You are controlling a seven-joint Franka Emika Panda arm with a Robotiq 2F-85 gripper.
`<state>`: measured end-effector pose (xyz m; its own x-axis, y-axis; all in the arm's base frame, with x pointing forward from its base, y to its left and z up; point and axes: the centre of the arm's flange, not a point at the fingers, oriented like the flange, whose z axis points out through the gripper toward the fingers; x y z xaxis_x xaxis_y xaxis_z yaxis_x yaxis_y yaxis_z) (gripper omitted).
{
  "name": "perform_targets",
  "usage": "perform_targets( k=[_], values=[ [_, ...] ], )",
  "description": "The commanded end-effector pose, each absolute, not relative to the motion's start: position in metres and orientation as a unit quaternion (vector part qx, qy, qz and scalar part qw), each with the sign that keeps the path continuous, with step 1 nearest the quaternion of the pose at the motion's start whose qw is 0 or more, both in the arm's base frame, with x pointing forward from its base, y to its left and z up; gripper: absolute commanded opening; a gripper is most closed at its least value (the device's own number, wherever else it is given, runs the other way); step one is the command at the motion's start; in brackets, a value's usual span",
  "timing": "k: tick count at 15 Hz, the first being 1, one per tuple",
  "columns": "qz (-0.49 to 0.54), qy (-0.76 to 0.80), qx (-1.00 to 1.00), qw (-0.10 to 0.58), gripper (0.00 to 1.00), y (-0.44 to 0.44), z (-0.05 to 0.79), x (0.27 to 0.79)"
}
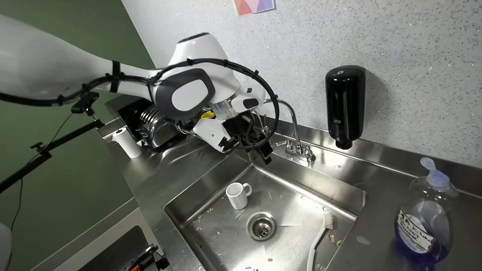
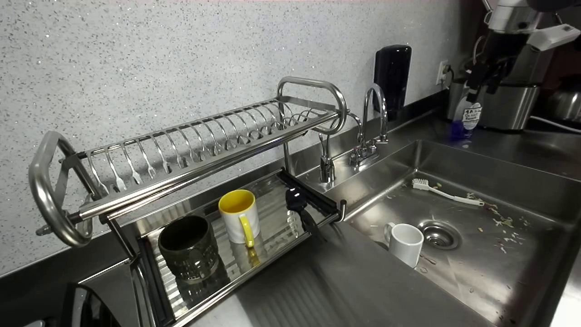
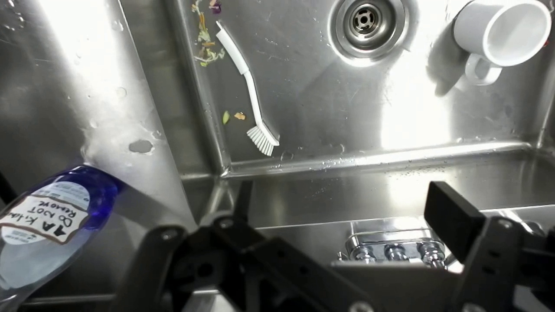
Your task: Push the right tap lever forward
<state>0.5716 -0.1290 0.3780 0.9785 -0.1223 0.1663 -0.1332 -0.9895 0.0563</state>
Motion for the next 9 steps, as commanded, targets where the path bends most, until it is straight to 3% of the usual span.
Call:
perform_targets(
  k=[1,9],
  values=[
    [0.083,-0.064,0.994,0.034,1.00,-0.129,0.380,0.571],
    [0.122,0.060,0.991,0.020,1.00,-0.147,0.331,0.637]
  ],
)
